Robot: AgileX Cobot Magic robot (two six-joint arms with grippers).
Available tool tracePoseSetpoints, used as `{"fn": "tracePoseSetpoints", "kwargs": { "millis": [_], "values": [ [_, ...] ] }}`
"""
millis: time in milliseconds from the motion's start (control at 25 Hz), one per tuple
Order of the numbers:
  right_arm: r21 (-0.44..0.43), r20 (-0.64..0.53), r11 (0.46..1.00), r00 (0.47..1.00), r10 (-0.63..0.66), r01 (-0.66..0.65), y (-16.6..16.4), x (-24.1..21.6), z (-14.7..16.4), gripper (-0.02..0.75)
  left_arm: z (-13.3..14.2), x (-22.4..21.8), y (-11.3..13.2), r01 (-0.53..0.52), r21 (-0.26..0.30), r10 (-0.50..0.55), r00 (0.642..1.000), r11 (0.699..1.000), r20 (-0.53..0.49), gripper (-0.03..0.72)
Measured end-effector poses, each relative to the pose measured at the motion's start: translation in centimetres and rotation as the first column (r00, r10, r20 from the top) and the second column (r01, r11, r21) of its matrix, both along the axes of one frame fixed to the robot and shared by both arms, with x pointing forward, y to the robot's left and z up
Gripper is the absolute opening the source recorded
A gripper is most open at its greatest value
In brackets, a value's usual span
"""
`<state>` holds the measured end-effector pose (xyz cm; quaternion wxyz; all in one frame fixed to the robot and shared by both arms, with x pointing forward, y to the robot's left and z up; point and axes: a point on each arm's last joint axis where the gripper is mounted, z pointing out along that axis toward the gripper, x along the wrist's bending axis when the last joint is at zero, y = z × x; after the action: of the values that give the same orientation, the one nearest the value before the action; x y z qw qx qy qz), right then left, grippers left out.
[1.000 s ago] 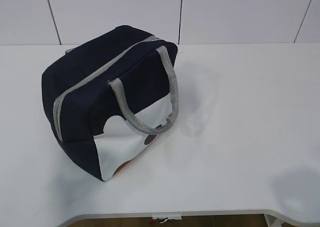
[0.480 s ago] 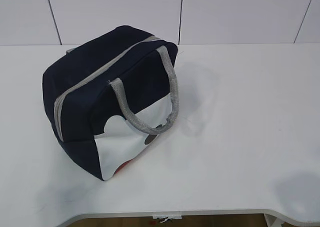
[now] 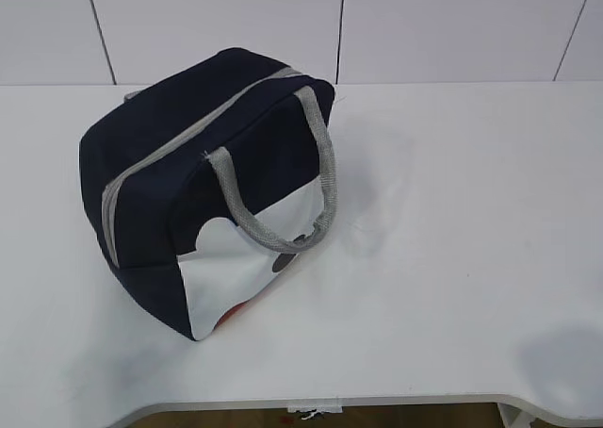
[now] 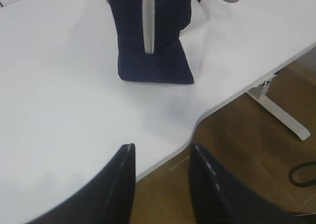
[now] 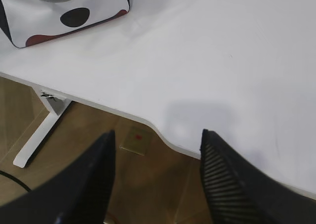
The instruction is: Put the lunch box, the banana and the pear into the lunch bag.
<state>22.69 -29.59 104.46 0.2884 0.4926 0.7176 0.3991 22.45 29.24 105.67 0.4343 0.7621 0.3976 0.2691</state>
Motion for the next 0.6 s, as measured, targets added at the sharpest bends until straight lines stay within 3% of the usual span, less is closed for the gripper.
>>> {"fn": "tracePoseSetpoints", "kwargs": {
  "millis": [320,600],
  "values": [
    [0.0,0.0,0.978,0.978,-0.208,0.208,0.24,0.11,0.0,0.447,0.01,0.18,-0.34,-0.207,-0.007,0.207,0.978,0.978,-0.003,0.247],
    [0.0,0.0,0.967,0.967,-0.256,0.256,0.29,0.14,0.0,0.447,0.02,0.18,-0.43,-0.218,-0.014,0.218,0.976,0.976,-0.005,0.244]
  ]
}}
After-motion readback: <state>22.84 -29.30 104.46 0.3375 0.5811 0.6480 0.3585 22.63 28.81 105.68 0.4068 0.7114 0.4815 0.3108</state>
